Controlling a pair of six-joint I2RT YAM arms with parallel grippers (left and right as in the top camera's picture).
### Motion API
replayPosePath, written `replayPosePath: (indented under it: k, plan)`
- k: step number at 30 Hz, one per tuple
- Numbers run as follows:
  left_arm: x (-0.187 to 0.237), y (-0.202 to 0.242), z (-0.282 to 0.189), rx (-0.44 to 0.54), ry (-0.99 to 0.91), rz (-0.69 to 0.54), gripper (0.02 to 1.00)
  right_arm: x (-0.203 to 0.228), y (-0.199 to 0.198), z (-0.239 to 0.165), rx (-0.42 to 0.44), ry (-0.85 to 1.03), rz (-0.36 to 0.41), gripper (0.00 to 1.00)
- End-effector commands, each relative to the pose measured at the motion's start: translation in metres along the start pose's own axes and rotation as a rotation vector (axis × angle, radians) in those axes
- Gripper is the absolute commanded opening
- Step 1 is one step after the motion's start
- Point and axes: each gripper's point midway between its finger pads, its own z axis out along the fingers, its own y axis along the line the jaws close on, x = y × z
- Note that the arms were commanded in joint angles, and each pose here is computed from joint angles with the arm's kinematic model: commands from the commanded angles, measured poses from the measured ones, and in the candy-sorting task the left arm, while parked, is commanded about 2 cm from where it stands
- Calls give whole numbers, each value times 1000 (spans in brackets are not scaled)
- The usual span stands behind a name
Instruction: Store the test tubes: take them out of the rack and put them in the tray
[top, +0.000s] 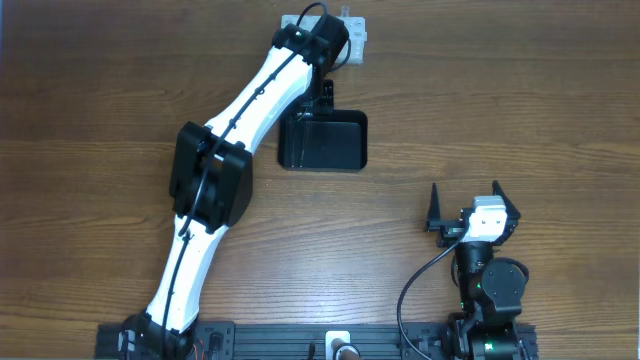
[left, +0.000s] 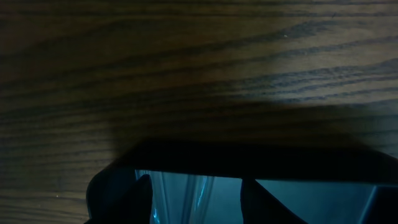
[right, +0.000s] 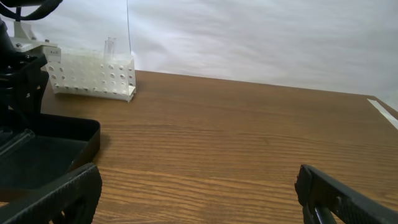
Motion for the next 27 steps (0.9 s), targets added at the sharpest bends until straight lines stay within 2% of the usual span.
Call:
replayPosePath:
  k: [1, 4, 6, 10, 14, 17, 20, 22, 27]
  plan:
    - [-19, 12, -74, 37, -155, -17, 465, 2, -4, 0, 19, 4, 10, 991]
    - [-38, 30, -135, 29, -331, -56, 492, 2, -4, 0, 19, 4, 10, 991]
    - [-55, 47, -187, 16, -496, -75, 586, 2, -4, 0, 19, 4, 10, 991]
    - [-80, 77, -301, 38, -849, 48, 790, 2, -4, 0, 19, 4, 10, 993]
    - [-73, 117, -369, 8, -1053, 64, 901, 2, -4, 0, 19, 4, 10, 993]
    - [-53, 154, -398, -11, -1165, 39, 912, 2, -4, 0, 19, 4, 10, 991]
    - [-29, 176, -408, 26, -1273, 70, 932, 2, -4, 0, 19, 4, 10, 993]
    - [-13, 185, -405, 62, -1337, 86, 993, 2, -4, 0, 19, 4, 10, 993]
    - [35, 198, -368, 95, -1486, 146, 1000, 2, -4, 0, 19, 4, 10, 993]
